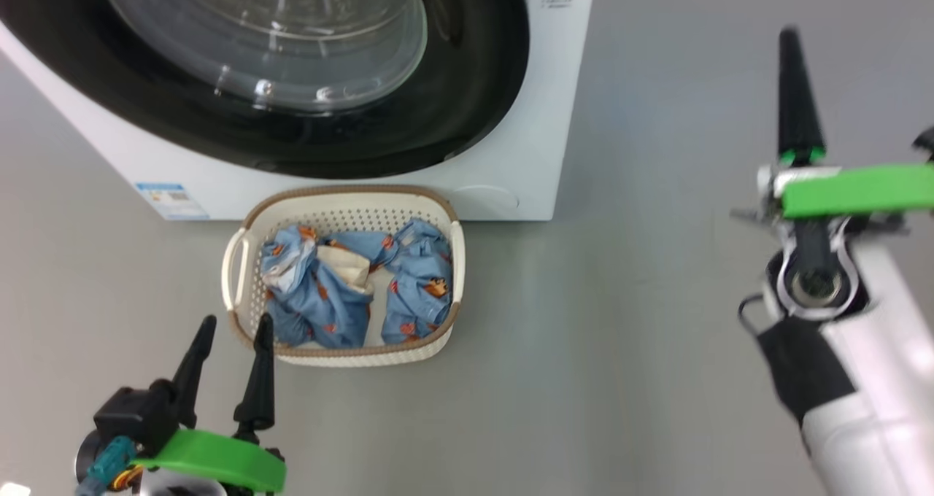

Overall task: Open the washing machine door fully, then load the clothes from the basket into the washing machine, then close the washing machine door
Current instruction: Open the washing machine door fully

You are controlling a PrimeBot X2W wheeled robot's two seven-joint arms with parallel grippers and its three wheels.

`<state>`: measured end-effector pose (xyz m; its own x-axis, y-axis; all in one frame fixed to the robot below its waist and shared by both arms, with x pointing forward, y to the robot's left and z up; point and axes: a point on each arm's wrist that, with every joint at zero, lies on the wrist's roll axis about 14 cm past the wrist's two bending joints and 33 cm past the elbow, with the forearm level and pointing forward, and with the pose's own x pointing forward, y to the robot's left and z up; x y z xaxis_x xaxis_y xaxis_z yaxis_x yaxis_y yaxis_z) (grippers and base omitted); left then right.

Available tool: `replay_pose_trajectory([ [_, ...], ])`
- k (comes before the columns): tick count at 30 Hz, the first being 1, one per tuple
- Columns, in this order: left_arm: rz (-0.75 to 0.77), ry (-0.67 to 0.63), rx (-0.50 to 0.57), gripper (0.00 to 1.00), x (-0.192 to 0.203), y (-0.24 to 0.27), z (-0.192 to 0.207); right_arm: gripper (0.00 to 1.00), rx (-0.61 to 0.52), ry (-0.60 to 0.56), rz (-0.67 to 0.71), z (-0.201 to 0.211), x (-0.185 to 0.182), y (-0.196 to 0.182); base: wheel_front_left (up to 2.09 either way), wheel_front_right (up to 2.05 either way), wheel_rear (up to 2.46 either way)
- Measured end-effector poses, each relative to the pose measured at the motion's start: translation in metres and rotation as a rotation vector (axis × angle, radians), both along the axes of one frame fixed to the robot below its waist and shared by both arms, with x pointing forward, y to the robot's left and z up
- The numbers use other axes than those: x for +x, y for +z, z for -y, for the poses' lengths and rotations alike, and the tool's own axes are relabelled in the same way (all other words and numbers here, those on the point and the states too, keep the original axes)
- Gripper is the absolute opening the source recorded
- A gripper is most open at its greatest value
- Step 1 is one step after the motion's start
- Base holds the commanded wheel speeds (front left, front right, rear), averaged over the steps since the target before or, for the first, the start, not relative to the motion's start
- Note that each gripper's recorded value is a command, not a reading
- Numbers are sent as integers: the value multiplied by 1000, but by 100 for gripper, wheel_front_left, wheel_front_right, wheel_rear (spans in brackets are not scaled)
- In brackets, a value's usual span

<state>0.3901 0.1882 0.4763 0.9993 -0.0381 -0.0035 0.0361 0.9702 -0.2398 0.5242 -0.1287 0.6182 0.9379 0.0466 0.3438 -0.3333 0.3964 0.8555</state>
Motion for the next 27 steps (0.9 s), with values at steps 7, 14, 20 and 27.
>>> replay_pose_trajectory([
  [7, -11, 11, -5, 100, 10, -4, -4, 0, 101, 130, 10, -18, 42, 22, 0, 0, 0],
  [14, -30, 41, -19, 100, 18, -12, -12, 0, 135, 346, -80, -55, 71, 9, 0, 0, 0],
  [20, -54, 58, -25, 100, 23, -21, -18, 0, 112, 506, -175, -79, 91, -14, 0, 0, 0],
  [27, -70, 71, -22, 100, 30, -28, -23, 0, 98, 662, -242, -110, 106, -30, 0, 0, 0],
])
